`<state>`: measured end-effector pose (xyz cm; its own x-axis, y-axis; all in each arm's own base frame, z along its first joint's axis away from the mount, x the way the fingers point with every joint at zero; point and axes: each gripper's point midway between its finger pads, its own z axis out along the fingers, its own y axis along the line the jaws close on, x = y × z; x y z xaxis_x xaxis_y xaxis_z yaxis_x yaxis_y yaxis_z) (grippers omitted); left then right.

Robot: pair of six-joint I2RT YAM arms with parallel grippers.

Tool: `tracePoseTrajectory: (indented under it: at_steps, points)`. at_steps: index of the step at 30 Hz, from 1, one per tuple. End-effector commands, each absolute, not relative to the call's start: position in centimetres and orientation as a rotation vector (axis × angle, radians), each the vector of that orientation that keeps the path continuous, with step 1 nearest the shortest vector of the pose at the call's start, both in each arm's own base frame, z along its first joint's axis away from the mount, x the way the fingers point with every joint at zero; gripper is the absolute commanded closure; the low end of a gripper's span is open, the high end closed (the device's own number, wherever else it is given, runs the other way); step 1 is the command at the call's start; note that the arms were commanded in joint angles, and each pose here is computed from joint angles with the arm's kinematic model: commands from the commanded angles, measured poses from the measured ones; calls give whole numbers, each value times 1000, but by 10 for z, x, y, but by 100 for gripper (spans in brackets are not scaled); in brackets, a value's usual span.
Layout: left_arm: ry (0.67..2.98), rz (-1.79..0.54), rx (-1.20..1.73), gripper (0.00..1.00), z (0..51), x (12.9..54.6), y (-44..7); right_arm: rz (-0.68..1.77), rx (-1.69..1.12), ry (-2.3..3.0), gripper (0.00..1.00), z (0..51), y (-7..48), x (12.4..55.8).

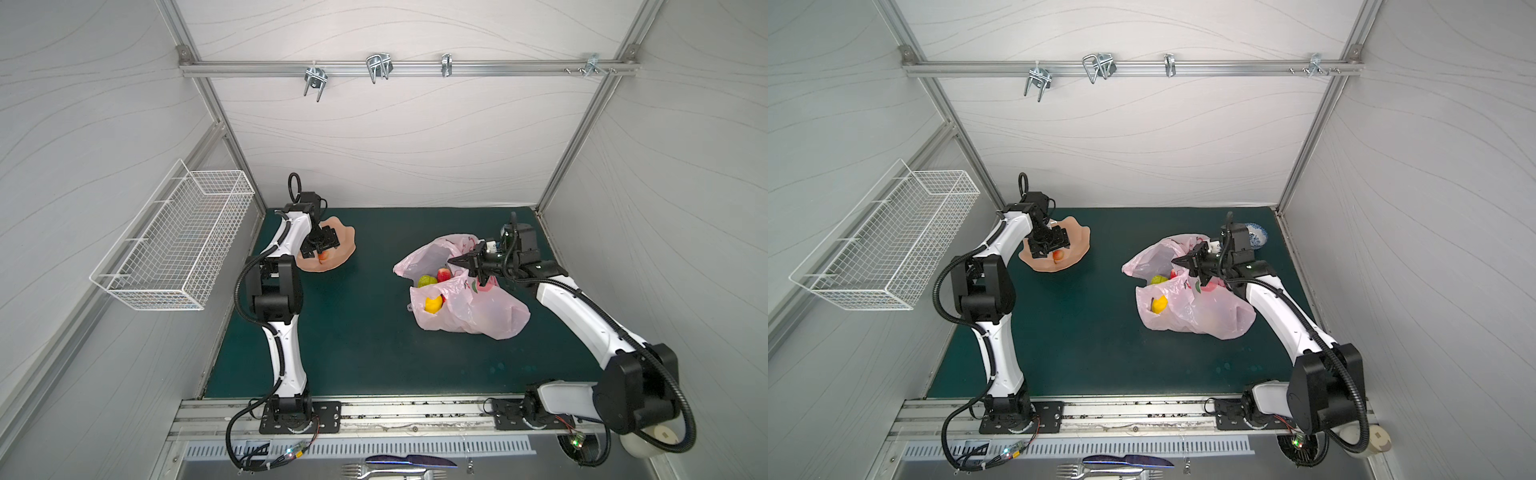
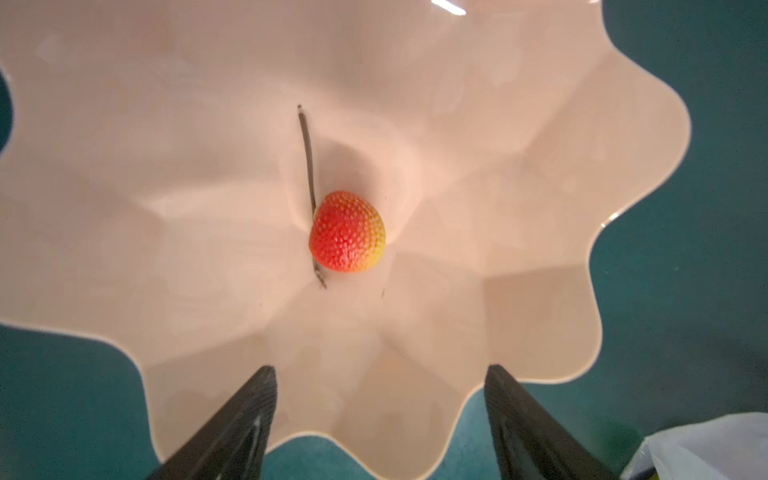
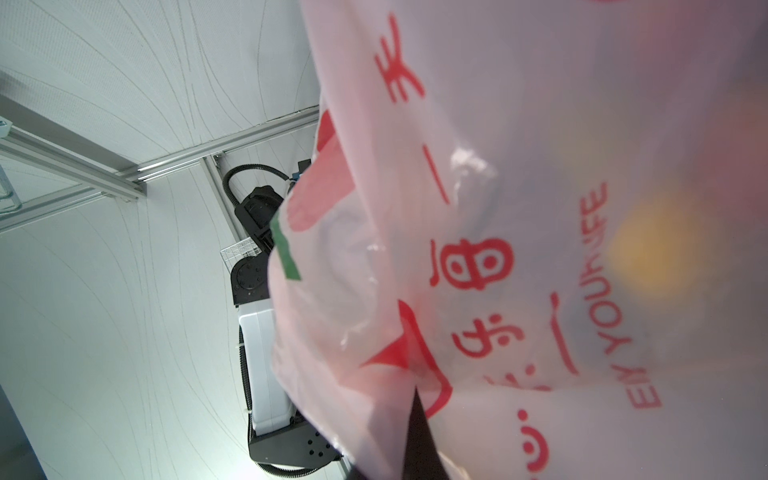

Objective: Place the fruits into the plastic bag
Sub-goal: 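Withdraw the left gripper from the bag back toward the peach bowl, then grasp the red strawberry in the peach bowl with the left gripper and lift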

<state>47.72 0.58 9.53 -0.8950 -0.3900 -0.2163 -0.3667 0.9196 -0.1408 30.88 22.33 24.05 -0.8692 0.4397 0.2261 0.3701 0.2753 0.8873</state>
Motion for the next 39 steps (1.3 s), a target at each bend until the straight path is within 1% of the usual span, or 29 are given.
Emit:
tracePoseTrajectory:
  at_steps: [1, 8, 16, 25, 30, 36, 39]
  points:
    - [2854, -82, -579, 21, 87, 487, 19, 1694, 786, 2465, 100, 240, 223, 310]
    - [2885, -48, -608, 25, 61, 499, 27, 1687, 784, 2475, 100, 240, 223, 311]
    - [2923, -26, -599, 34, 35, 504, 29, 1679, 791, 2485, 100, 238, 222, 311]
    - [2930, -4, -580, 39, 25, 508, 32, 1674, 795, 2494, 100, 235, 222, 312]
    - [2936, -30, -582, 47, 27, 508, 29, 1672, 800, 2493, 100, 235, 222, 312]
    - [2925, -35, -571, 62, 39, 504, 28, 1667, 804, 2493, 100, 234, 222, 312]
    - [2901, -38, -565, 64, 53, 502, 29, 1669, 798, 2489, 100, 236, 222, 311]
